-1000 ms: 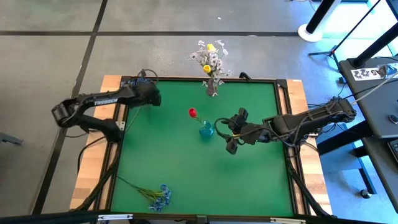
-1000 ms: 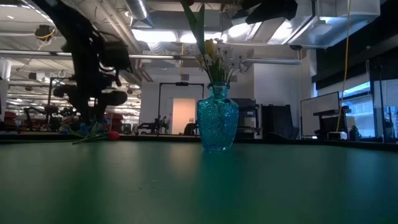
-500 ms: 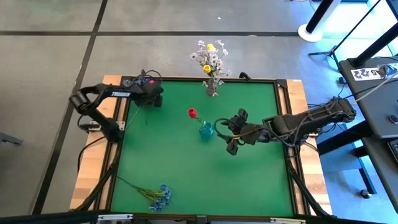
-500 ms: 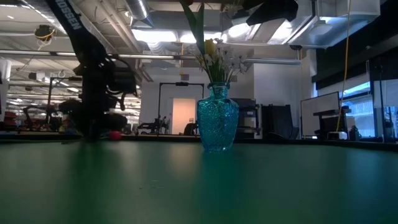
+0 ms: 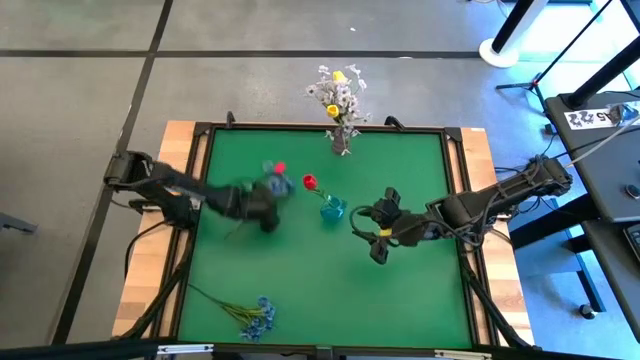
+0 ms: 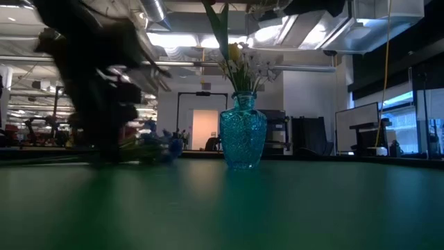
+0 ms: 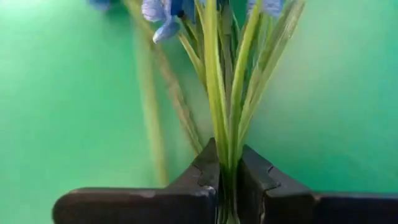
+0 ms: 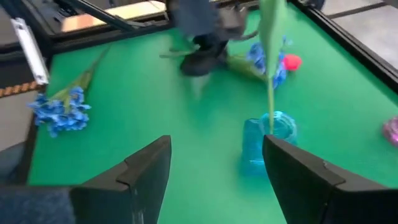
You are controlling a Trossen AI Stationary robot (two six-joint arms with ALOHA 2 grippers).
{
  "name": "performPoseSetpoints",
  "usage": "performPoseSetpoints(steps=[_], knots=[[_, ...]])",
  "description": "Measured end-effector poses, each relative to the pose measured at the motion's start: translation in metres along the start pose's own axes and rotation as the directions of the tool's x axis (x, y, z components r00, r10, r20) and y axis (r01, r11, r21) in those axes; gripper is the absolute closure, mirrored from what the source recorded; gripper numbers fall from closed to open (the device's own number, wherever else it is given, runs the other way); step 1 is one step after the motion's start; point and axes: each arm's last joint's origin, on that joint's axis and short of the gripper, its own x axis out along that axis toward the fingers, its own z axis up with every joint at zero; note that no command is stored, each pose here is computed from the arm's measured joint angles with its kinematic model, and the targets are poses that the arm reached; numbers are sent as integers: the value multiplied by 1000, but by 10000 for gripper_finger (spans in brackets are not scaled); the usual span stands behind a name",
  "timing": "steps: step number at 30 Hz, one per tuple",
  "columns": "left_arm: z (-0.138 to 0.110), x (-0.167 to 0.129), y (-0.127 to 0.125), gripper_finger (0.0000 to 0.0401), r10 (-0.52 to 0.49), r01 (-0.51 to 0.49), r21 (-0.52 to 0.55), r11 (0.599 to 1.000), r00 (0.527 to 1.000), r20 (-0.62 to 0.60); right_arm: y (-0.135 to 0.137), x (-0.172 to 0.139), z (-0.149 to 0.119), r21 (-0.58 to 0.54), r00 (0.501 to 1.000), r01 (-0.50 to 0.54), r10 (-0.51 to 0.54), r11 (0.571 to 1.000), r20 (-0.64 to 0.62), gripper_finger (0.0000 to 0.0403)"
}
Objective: Sort flowers into vase by color
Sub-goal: Put the top blue flower into the blue vase
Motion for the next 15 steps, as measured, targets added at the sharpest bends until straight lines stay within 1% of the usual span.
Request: performPoseSetpoints(steps=[3,5,7,8,10,12,13,15], knots=[[-32,-20,-27,382,-115,114,52,992,993,14,9,-5,-3,-1,999,-32,32,999,7,150],[-52,-33,-41,382,-209,205,85,975,978,31,13,-7,-5,-11,999,-49,49,999,6,150],[-69,-48,-57,382,-344,336,119,934,938,54,16,-9,-6,-22,998,-60,60,998,7,150],[-76,-55,-64,382,-410,398,133,908,909,77,16,-8,-6,-35,998,-60,60,998,5,150],[-88,-69,-75,382,-513,491,165,855,849,131,17,-5,-8,-52,998,-65,65,997,-7,150],[-97,-80,-81,382,-576,544,205,814,800,166,19,1,-11,-83,997,-70,68,994,-32,150],[-101,-84,-83,382,-593,553,230,801,785,179,21,4,-12,-102,996,-78,74,992,-43,150],[-107,-89,-83,382,-601,550,255,795,769,218,25,12,-17,-140,994,-92,83,986,-70,150]])
